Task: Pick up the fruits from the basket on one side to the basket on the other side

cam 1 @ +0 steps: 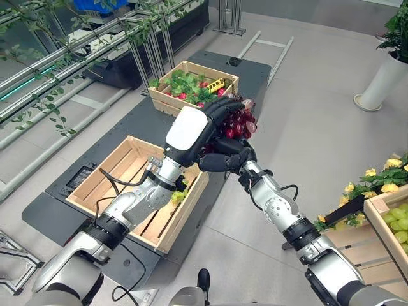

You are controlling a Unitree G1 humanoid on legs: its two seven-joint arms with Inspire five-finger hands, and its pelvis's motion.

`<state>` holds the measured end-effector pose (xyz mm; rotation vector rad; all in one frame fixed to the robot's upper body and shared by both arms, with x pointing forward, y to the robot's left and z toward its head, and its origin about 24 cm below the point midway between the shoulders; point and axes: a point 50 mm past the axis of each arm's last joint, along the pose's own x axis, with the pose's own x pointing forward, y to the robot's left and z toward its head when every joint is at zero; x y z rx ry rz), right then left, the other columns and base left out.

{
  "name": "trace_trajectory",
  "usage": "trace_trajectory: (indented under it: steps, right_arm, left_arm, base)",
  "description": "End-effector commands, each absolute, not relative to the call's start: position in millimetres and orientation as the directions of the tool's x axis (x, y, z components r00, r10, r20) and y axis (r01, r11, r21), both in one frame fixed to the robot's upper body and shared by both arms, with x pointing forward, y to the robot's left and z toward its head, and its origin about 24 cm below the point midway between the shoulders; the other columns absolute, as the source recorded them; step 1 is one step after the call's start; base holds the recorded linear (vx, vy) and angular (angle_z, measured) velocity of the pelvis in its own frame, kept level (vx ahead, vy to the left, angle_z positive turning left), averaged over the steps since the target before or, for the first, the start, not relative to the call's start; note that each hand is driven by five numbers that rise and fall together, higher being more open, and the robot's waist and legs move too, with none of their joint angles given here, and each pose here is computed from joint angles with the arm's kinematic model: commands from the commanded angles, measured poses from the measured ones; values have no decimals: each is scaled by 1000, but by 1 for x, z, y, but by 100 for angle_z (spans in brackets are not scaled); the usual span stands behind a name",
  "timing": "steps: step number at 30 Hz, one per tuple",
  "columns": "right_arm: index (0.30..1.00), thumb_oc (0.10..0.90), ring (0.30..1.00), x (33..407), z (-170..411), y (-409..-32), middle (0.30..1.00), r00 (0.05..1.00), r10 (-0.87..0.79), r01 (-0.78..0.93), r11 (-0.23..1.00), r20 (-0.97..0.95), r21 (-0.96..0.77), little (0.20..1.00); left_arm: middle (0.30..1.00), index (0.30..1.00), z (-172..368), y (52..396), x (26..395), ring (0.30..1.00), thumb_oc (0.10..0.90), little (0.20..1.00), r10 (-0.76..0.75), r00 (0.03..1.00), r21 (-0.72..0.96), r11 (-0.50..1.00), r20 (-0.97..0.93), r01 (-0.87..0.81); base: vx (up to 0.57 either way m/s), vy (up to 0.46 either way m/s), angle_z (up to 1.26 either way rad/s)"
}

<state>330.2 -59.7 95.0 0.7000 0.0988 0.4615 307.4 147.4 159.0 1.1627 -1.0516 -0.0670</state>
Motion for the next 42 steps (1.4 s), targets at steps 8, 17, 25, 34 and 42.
trace_trajectory:
  steps: [8,17,25,34,42]
  right_arm:
    - [300,400,300,326,101,-92,300,906,385,-405,665,177,627,300]
    - [300,400,300,327,99,-95,300,917,359,-383,674,173,632,300]
    - [300,400,300,328,99,-104,300,939,287,-344,788,191,511,300]
    - [300,400,300,301,72,-132,300,942,283,-330,884,182,332,300]
    - [300,400,300,271,34,-154,300,969,226,-246,911,98,332,300]
  left_arm:
    - [900,900,214,213,338,900,800,900,-380,480,562,138,791,-816]
    - [900,900,204,217,338,900,800,900,-194,530,563,336,826,-755]
    - [900,900,151,217,338,900,800,900,205,811,287,865,548,-413]
    - [900,900,48,199,302,900,800,900,284,955,-71,958,86,-279]
    - [900,900,-5,201,264,900,800,900,213,973,-40,975,-93,-217]
  base:
    - [0,0,0]
    - [0,0,0]
    - [-1,-3,0]
    - [-5,-17,-5]
    - [-6,-23,-15]
